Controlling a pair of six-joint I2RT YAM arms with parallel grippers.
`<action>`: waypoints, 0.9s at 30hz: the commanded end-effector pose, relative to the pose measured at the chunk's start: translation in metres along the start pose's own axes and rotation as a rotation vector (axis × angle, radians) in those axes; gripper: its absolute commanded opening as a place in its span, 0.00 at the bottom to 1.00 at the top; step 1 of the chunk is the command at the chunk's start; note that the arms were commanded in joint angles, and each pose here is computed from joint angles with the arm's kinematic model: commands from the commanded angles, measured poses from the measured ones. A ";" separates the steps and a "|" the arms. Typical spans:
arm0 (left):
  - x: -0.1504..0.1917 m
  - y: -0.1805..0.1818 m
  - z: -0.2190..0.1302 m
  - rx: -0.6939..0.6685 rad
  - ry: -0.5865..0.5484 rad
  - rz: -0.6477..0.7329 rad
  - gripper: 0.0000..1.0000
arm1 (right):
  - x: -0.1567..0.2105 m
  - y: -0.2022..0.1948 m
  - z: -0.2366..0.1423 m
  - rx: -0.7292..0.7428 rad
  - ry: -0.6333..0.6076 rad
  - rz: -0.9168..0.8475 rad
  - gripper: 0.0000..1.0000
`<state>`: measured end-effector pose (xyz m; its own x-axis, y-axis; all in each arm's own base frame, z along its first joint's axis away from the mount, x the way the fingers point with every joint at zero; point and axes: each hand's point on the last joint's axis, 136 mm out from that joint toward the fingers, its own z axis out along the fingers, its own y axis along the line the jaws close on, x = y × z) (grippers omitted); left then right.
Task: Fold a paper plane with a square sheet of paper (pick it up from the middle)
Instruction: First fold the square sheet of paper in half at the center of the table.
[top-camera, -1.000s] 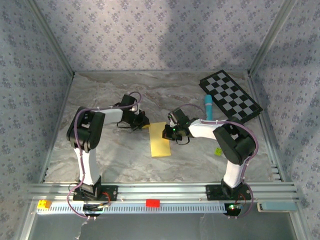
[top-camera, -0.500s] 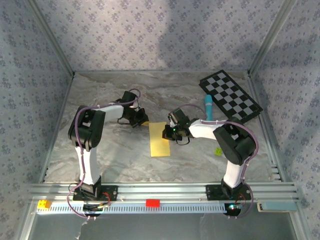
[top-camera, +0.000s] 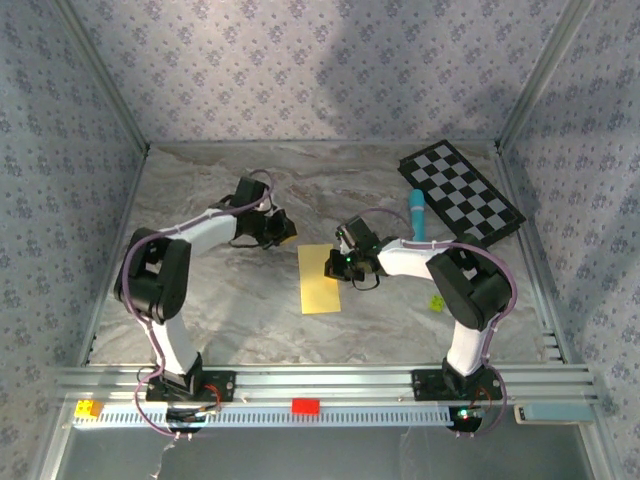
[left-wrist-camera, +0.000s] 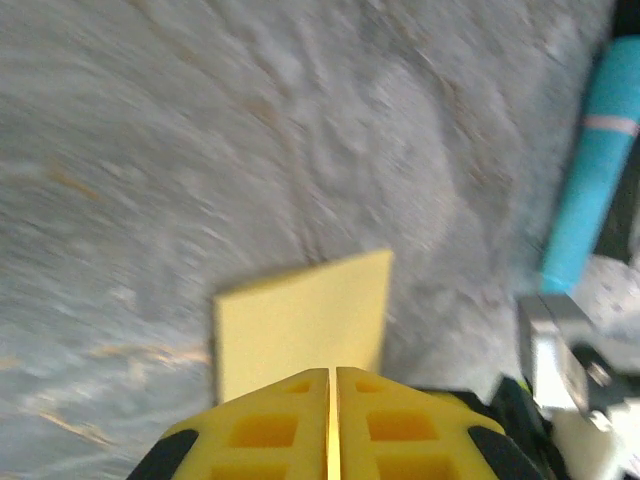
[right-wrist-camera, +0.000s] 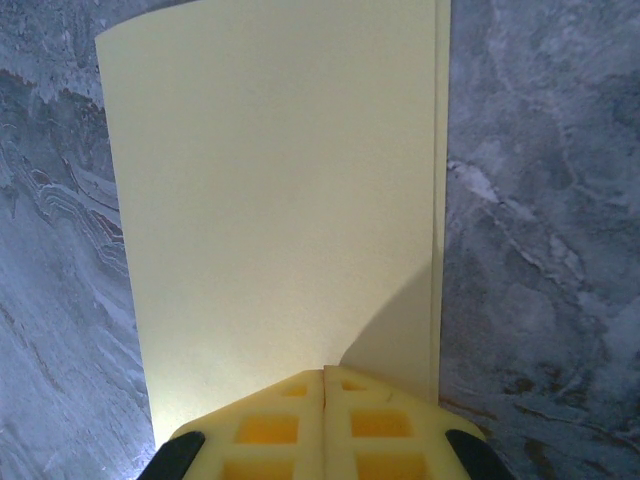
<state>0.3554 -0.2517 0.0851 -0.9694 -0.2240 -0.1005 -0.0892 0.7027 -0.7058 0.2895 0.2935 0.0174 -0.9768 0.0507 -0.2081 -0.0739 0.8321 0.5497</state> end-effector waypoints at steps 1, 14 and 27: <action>0.034 -0.018 0.007 0.098 0.098 0.020 0.10 | 0.060 -0.080 0.008 0.294 0.178 0.076 0.00; 0.096 0.040 0.035 0.004 0.212 0.006 0.09 | 0.061 -0.083 0.010 0.301 0.184 0.086 0.00; 0.089 0.036 0.012 -0.061 0.140 0.072 0.11 | 0.063 -0.084 0.009 0.306 0.183 0.087 0.00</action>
<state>0.2642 -0.2569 0.0229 -0.9969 -0.0784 0.0059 -0.0627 0.7475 -0.6613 0.2904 0.2929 0.0173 -0.9759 0.0534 -0.2115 -0.0727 0.8344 0.5463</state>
